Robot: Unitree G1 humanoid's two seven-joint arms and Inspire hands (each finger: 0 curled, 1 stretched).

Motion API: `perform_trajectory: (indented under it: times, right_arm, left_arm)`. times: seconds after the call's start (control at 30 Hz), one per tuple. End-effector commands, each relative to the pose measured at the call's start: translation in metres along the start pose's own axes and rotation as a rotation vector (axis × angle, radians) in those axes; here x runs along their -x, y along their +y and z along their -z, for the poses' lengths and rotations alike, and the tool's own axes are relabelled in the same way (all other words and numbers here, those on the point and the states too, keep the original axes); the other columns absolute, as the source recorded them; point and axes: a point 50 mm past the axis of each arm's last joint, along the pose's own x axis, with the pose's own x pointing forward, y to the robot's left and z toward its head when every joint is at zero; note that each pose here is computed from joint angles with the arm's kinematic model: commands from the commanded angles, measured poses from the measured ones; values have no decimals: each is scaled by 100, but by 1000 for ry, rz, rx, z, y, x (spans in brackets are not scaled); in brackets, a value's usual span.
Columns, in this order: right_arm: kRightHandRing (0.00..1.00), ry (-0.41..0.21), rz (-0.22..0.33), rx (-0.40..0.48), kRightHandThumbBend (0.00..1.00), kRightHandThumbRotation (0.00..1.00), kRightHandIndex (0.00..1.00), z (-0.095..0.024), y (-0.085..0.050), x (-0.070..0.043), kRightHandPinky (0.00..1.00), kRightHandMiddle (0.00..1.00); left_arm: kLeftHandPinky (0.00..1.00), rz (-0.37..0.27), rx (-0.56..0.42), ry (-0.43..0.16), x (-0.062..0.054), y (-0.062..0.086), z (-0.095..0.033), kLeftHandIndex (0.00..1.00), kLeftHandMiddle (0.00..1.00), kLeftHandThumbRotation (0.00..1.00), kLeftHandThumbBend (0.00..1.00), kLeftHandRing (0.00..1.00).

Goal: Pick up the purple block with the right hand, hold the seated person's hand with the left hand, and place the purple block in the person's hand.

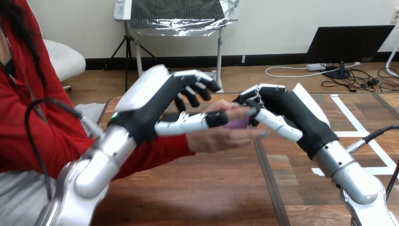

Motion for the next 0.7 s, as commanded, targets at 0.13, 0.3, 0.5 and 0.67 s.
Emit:
perform_trajectory:
  times: [0.13, 0.3, 0.5, 0.67]
  right_arm:
    - [49, -58, 13, 4, 84, 100, 59, -9, -5, -4, 44, 55]
    - [49, -43, 15, -2, 84, 100, 59, -7, -5, -1, 44, 55]
    - [49, -31, 17, -18, 84, 100, 59, -4, -3, 4, 45, 55]
    - [50, -21, 20, -49, 83, 100, 60, -1, 1, 9, 44, 56]
  left_arm:
    - [53, -50, 0, 4, 15, 7, -3, 71, 69, 94, 100, 64]
    - [54, -67, 16, -3, 24, 2, -3, 72, 70, 95, 100, 65]
    - [55, -122, 90, -7, 36, -11, -3, 73, 71, 99, 100, 67]
    - [56, -176, 169, -11, 48, -22, -3, 73, 72, 100, 100, 67]
